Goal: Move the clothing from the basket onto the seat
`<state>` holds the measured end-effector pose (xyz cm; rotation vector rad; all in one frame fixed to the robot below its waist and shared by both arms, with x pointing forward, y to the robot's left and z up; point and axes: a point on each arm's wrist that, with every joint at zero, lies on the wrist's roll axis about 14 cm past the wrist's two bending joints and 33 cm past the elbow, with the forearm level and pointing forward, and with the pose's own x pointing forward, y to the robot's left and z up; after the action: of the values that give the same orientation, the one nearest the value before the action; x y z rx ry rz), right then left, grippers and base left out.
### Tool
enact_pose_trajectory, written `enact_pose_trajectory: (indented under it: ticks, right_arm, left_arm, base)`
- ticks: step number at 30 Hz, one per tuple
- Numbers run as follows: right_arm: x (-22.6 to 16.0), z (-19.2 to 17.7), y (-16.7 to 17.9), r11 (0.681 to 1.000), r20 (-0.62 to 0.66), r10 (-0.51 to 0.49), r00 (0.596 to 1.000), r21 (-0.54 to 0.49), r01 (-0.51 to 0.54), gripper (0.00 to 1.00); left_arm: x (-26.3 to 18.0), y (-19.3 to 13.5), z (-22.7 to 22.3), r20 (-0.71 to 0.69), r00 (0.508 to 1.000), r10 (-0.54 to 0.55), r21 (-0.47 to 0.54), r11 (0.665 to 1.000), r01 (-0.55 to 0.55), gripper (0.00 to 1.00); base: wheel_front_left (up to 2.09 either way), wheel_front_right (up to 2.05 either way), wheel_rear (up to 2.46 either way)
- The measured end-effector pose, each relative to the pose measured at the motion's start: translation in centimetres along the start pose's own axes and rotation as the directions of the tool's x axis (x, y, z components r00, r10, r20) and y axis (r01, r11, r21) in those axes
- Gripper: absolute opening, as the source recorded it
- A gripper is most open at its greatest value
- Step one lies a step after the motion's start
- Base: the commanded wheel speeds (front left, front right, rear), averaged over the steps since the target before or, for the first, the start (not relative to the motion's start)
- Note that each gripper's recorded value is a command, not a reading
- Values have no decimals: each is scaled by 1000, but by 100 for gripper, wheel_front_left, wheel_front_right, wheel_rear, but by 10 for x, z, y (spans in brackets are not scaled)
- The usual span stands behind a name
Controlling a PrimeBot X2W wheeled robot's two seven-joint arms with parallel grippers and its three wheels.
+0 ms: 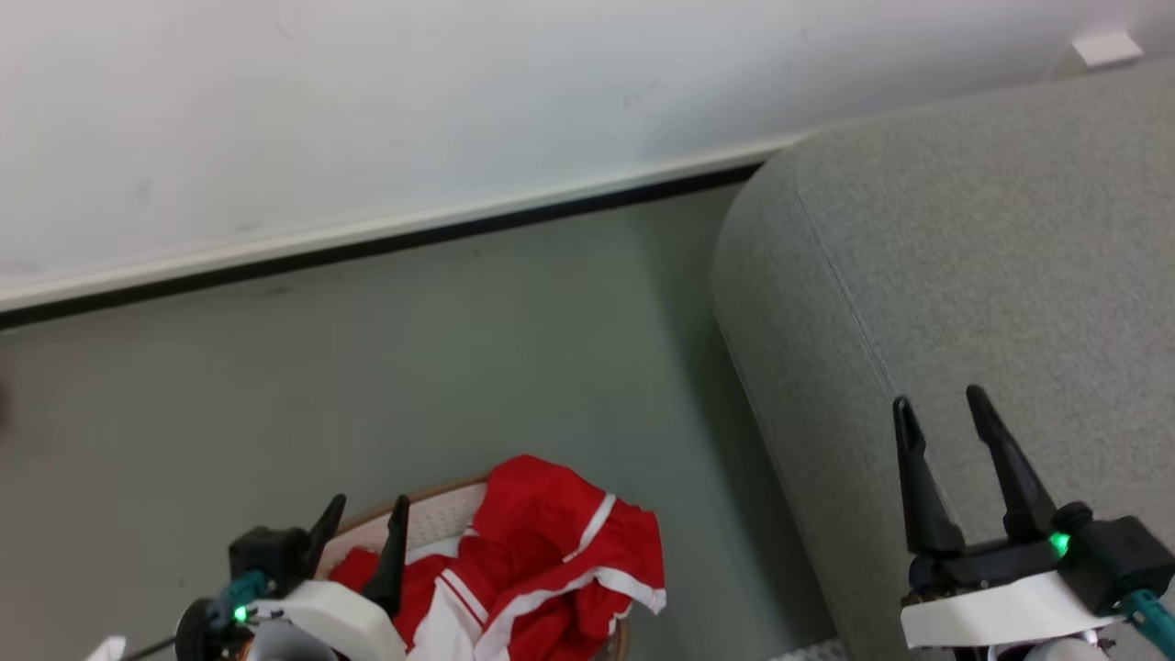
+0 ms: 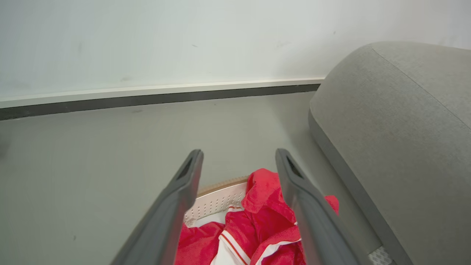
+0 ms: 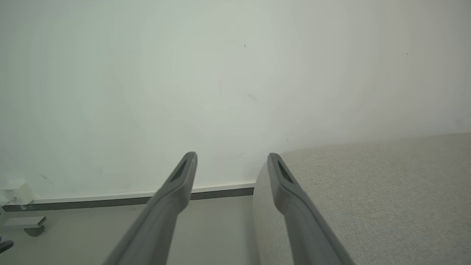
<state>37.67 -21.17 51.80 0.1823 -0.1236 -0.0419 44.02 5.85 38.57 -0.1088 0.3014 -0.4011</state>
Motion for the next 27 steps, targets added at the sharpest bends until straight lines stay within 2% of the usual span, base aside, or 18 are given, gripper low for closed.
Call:
enact_pose_trajectory:
  ticks: [5, 10, 18, 27]
  right_arm:
    - [7, 1, -13, 999, 8, -41, 999, 17, 41, 100]
    - [14, 0, -26, 997, 12, -79, 997, 23, 78, 100]
    - [31, -11, -39, 994, -6, -107, 994, 6, 107, 100]
    - [46, -28, -53, 990, -35, -137, 990, -23, 136, 100]
  left_arm:
    - [23, -3, -33, -126, 990, -62, 26, 998, 65, 100]
    - [39, -4, -75, -290, 951, -109, 61, 989, 132, 100]
    - [53, 3, -143, -520, 843, -140, 64, 977, 202, 100]
    - [53, 20, -216, -703, 697, -137, 68, 964, 257, 100]
  base:
    - [0, 0, 0]
    - [0, 0, 0]
    - [0, 0, 0]
    - [0, 0, 0]
